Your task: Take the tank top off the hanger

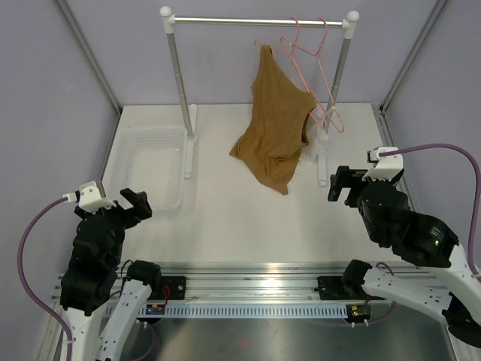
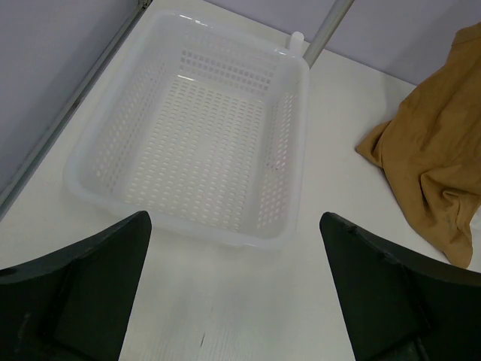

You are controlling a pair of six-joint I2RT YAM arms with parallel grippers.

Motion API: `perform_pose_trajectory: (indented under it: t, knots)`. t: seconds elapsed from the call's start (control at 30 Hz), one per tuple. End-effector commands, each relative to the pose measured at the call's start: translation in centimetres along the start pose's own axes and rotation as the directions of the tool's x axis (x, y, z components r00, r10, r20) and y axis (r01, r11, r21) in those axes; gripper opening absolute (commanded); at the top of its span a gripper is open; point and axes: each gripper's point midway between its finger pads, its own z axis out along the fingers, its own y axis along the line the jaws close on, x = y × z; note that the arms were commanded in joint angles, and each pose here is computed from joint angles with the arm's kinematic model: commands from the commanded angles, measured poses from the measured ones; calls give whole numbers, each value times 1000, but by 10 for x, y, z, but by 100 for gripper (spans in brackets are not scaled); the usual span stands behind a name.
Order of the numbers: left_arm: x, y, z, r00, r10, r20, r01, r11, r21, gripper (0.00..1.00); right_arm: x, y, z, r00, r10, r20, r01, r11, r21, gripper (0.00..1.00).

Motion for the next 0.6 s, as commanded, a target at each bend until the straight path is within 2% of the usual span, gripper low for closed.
perform_pose_trajectory:
  t: [0.0, 0.2, 0.27, 0.33, 0.37, 0.43, 0.47, 0.5, 0.57]
  knots:
    - [-5, -2, 4, 1000, -6, 23, 6, 1000, 1, 99, -7, 6, 2, 1000, 23, 17, -23, 1000, -8, 99]
    - [-5, -2, 5, 1000, -5, 18, 5, 1000, 0, 99, -23, 50, -1, 999, 42, 27, -35, 975, -221, 99]
    - [-5, -2, 4, 1000, -8, 22, 8, 1000, 2, 99, -33, 56, 6, 999, 19, 38, -12, 980, -197, 100]
    - [-6, -2, 4, 1000, -9, 25, 9, 1000, 3, 99, -62, 58, 6, 996, 27, 85, -12, 985, -175, 100]
    - [-6, -2, 3, 1000, -10, 26, 9, 1000, 4, 99, -67, 63, 16, 995, -26, 91, 38, 990, -134, 99]
    - [-6, -2, 3, 1000, -10, 28, 10, 1000, 3, 99, -97, 67, 14, 991, -22, 133, 38, 992, -122, 97]
    - [-6, -2, 3, 1000, -11, 29, 10, 1000, 5, 99, -100, 78, 23, 989, -81, 124, 96, 988, -124, 93]
    - [-6, -2, 3, 1000, -12, 28, 11, 1000, 4, 99, -123, 81, 18, 987, -54, 151, 76, 987, -143, 93]
    - [-7, -2, 2, 999, -13, 33, 13, 1000, 3, 99, -119, 104, 36, 987, -134, 89, 148, 974, -172, 92]
